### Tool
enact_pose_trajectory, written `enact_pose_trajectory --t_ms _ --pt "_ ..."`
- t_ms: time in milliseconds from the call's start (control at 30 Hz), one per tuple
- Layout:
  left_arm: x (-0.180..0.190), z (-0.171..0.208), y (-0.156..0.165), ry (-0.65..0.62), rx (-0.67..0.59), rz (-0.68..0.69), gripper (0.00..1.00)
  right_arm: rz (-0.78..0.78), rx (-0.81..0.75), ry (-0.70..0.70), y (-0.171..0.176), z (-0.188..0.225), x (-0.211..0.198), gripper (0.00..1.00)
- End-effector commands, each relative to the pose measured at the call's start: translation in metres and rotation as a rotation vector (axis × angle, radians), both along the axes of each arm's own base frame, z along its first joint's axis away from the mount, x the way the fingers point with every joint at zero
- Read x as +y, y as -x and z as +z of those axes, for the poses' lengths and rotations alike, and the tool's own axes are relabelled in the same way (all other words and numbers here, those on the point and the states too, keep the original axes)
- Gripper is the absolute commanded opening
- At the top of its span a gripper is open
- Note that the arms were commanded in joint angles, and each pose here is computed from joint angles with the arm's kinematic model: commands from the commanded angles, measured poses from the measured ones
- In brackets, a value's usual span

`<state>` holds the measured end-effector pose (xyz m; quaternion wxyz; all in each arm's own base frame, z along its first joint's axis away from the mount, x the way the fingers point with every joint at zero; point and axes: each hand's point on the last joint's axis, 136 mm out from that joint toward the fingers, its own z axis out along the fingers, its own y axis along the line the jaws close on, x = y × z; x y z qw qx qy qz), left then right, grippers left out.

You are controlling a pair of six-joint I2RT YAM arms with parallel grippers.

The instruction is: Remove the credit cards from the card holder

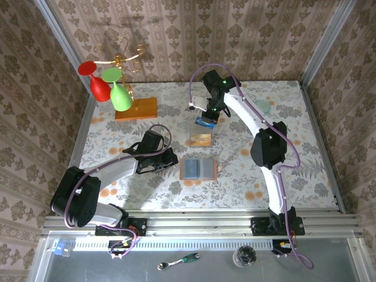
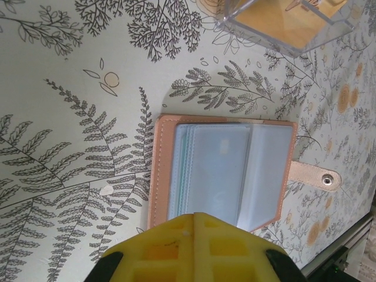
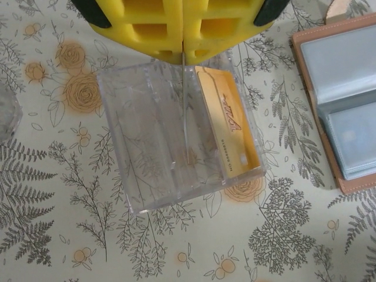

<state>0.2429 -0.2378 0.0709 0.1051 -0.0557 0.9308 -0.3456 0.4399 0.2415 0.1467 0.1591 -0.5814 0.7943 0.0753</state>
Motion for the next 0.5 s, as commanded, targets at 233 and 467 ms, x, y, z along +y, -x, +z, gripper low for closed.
enact_pose_trajectory --t_ms 233,467 --pt "0.010 -0.003 -0.001 -0.030 0.020 0.015 0.04 0.090 0.063 0.028 0.000 -0.024 0.016 0.04" --pt "0.013 -0.005 -0.003 -0.036 0.031 0.024 0.04 0.138 0.097 0.084 0.005 -0.047 0.017 0.04"
